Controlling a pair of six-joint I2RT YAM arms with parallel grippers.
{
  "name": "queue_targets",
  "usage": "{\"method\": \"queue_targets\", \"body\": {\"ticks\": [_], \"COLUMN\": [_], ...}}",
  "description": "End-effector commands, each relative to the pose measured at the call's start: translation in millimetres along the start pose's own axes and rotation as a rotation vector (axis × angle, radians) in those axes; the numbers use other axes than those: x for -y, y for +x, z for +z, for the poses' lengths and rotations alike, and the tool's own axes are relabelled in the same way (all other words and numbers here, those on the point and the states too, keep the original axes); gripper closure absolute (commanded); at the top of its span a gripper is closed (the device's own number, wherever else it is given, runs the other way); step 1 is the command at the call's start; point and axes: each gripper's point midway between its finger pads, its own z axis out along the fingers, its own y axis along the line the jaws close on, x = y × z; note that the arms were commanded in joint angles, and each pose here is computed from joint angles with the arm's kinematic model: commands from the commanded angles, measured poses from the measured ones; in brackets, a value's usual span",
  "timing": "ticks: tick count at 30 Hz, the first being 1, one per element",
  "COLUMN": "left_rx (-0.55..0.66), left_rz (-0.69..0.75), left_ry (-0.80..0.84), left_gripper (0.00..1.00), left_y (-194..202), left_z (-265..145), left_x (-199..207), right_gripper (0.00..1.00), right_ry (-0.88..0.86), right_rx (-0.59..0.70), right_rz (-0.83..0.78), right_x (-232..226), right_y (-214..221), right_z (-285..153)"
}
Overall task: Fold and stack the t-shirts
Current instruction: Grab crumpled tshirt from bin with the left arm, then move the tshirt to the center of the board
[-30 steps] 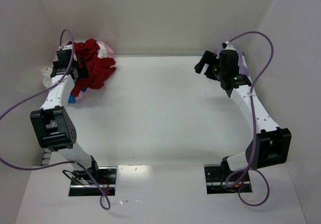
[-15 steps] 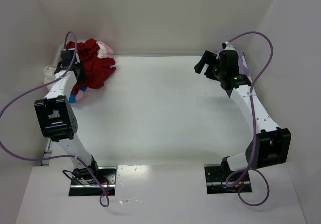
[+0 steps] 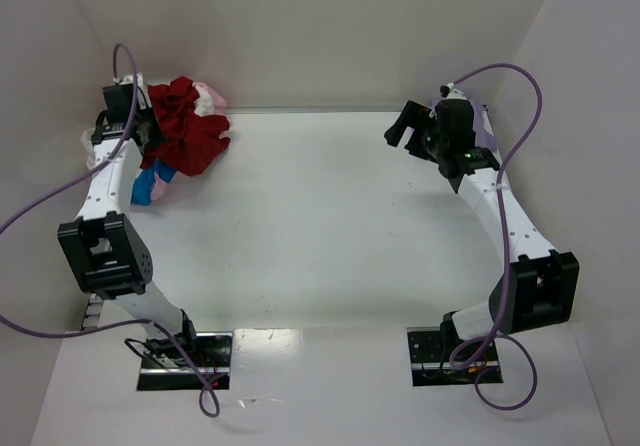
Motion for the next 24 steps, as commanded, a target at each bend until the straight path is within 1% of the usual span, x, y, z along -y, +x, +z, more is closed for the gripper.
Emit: {"method": "queue_targets", "body": {"ticks": [1, 2, 3, 5, 7, 8, 9, 11, 12, 15, 17, 18, 20, 21, 22, 23, 24], "left_rx": [0.26, 0.32, 0.346, 0.393, 0.413, 0.418, 0.439, 0.465, 0.497, 0.518, 0.478, 0.465, 0.441, 0.417, 0.34, 0.319, 0.293], "left_rz": [-0.036, -0.044, -0.033, 0.018, 0.045, 0.079, 0.115, 0.152, 0.175, 0.228, 0.278, 0.298, 0.328, 0.318, 0.324, 0.321, 0.317], "left_ry": [0.181, 0.232, 0.287, 0.486, 0.558, 0.615, 0.701, 0.783, 0.831, 1.025, 1.186, 1.216, 1.234, 1.214, 1.189, 1.187, 1.184], "left_gripper": [1.0, 1.0, 1.0, 1.0, 1.0, 1.0, 1.0, 1.0, 1.0, 1.0, 1.0, 1.0, 1.0, 1.0, 1.0, 1.0, 1.0], "left_y": [-88.2, -107.7, -115.5, -132.5, -143.0, -145.0, -151.0, -154.1, -158.9, -151.6, -126.8, -117.3, -102.2, -96.5, -73.4, -64.6, -57.5], "left_z": [-85.9, -109.3, -121.7, -161.1, -184.6, -195.0, -221.6, -250.3, -272.0, -323.5, -354.7, -361.7, -360.3, -351.4, -324.4, -324.3, -314.8], "left_x": [29.1, 36.9, 45.7, 80.3, 97.6, 115.0, 137.8, 161.2, 171.9, 211.9, 246.4, 250.8, 257.6, 256.9, 258.3, 255.3, 257.0], "right_gripper": [0.01, 0.01, 0.01, 0.01, 0.01, 0.01, 0.01, 0.01, 0.01, 0.01, 0.01, 0.01, 0.01, 0.01, 0.01, 0.01, 0.01], "right_ry": [-0.055, -0.055, -0.059, -0.069, -0.078, -0.085, -0.086, -0.095, -0.101, -0.131, -0.155, -0.171, -0.154, -0.139, -0.101, -0.103, -0.113], "right_rx": [0.064, 0.064, 0.072, 0.089, 0.084, 0.096, 0.098, 0.115, 0.124, 0.119, 0.121, 0.128, 0.148, 0.147, 0.181, 0.208, 0.208], "right_rz": [-0.001, -0.001, -0.002, -0.003, -0.004, -0.005, -0.005, -0.007, -0.008, -0.012, -0.015, -0.017, -0.016, -0.023, -0.025, -0.035, -0.034], "right_x": [-11.7, -11.8, -12.9, -16.1, -17.8, -20.0, -19.7, -22.5, -24.2, -29.5, -33.5, -37.2, -34.5, -31.3, -21.6, -21.5, -21.8], "right_y": [-17.9, -18.0, -20.0, -24.9, -23.9, -27.2, -26.2, -30.7, -33.1, -31.5, -31.1, -33.1, -35.7, -34.9, -46.0, -52.6, -53.5], "right_z": [-7.2, -7.2, -7.1, -13.7, -14.0, -18.7, -21.1, -24.8, -28.5, -34.9, -38.5, -43.7, -51.1, -50.6, -62.8, -71.8, -77.0]}}
